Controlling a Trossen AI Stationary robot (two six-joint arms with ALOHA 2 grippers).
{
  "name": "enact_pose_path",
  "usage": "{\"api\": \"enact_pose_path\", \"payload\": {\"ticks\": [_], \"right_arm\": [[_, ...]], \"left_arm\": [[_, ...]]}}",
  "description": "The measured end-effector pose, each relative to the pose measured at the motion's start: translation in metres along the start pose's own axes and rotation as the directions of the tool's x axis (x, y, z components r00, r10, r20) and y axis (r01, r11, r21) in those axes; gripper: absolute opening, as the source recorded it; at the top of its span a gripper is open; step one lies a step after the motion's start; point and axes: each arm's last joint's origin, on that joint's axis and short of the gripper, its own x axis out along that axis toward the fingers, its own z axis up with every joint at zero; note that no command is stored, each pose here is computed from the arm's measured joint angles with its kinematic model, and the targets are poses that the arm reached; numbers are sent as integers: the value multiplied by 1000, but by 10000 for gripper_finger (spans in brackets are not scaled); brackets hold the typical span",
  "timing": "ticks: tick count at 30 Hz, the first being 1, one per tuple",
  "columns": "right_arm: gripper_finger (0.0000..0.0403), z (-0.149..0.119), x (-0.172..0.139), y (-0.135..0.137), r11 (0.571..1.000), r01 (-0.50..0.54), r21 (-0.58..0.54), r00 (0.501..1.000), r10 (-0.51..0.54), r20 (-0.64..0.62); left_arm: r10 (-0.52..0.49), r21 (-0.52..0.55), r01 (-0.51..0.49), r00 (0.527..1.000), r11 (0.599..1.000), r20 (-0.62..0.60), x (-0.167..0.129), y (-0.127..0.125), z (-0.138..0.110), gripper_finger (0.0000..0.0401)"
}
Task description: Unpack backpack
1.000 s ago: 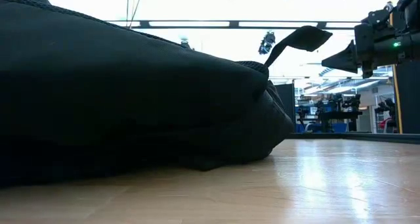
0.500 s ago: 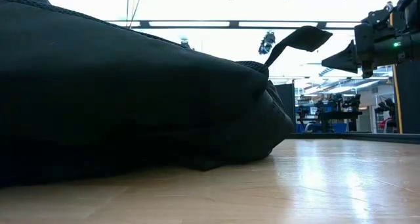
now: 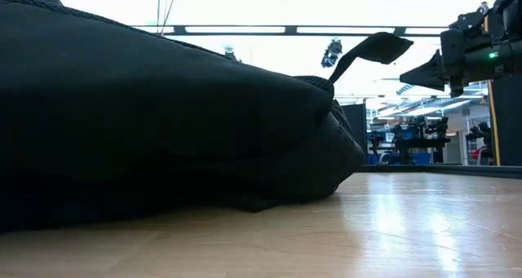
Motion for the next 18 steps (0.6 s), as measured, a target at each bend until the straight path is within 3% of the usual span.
{"api": "enact_pose_path", "payload": {"ticks": [18], "right_arm": [[7,0,0,0,1000,0,0,1000,0,0]], "left_arm": [[0,0,0,1000,1000,0,0,0,0,0]]}}
